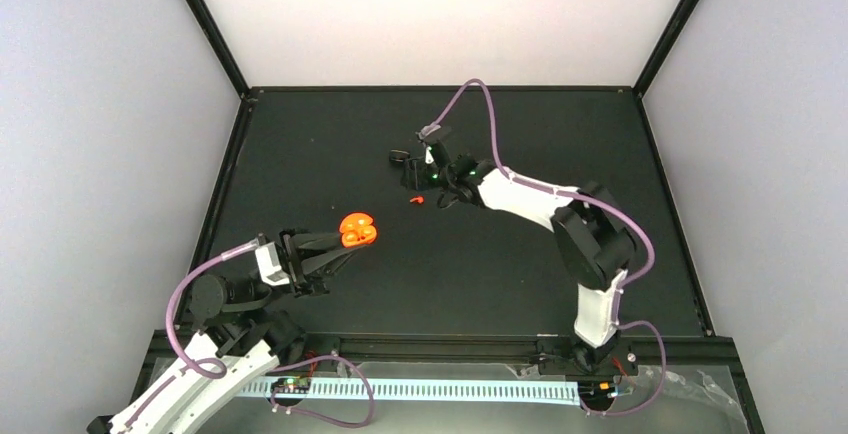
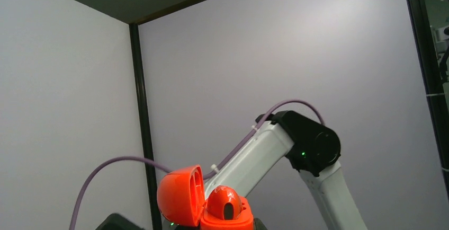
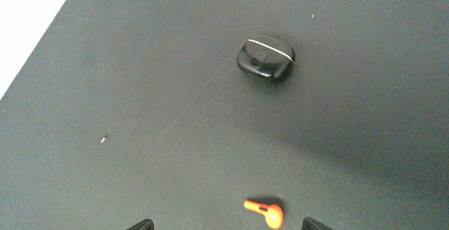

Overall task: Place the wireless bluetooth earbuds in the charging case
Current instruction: Pick up the earbud from the center of the board.

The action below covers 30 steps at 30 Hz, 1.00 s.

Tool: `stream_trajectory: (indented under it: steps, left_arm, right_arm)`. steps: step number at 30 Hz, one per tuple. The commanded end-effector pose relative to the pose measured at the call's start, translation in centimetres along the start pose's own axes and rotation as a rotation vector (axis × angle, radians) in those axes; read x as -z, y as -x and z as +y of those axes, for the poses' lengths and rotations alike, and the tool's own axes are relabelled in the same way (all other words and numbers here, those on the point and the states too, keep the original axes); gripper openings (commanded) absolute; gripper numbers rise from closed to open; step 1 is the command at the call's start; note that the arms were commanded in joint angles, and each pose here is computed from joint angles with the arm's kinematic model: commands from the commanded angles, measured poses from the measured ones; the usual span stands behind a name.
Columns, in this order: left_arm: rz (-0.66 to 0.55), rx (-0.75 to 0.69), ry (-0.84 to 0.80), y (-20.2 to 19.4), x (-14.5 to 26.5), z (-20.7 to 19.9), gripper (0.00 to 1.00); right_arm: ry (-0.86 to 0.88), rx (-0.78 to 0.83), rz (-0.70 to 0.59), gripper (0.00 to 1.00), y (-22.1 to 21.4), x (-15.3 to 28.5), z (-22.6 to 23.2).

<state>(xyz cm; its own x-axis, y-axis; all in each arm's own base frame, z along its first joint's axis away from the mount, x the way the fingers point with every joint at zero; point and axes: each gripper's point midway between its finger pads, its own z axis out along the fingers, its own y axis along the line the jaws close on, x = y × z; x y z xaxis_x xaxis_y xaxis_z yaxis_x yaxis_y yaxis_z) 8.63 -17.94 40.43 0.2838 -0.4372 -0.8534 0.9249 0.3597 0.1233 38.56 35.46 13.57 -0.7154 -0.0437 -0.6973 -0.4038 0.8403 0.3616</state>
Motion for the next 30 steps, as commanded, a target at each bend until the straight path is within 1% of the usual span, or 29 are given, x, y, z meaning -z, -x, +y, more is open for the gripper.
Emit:
stream_trajectory:
  steps: [1, 4, 8, 12, 15, 18, 26, 30]
  left_arm:
    - [0.023, -0.038, 0.033, -0.5, 0.7, 0.2, 0.02]
    - [0.015, -0.039, 0.041, -0.6, 1.0, 0.2, 0.01]
    - [0.01, -0.044, 0.035, -0.5, 1.1, 0.1, 0.01]
    - [0.003, -0.049, 0.037, -0.2, 1.2, 0.0, 0.02]
    - [-0.002, -0.05, 0.035, -0.1, 1.3, -0.1, 0.01]
    - [-0.005, -0.051, 0.03, 0.0, 1.3, -0.2, 0.02]
    - [-0.007, -0.05, 0.022, 0.1, 1.4, -0.3, 0.02]
    - [-0.006, -0.046, 0.021, 0.0, 1.4, -0.4, 0.02]
  right_arm:
    - [0.027, -0.096, 0.032, 0.71, 0.4, -2.5, 0.2]
    - [0.002, -0.149, 0.087, 0.68, -0.7, -4.5, -0.3]
    - [-0.127, -0.164, 0.141, 0.61, -1.5, -6.4, -2.4]
    - [-0.227, -0.111, 0.151, 0.56, -1.5, -7.2, -4.0]
    - [-0.297, -0.055, 0.182, 0.53, -2.0, -7.8, -5.2]
    - [-0.333, -0.001, 0.206, 0.52, -2.5, -8.1, -5.6]
    - [-0.349, 0.095, 0.274, 0.53, -4.9, -8.4, -4.3]
    - [-0.37, 0.138, 0.294, 0.51, -5.5, -7.9, -4.3]
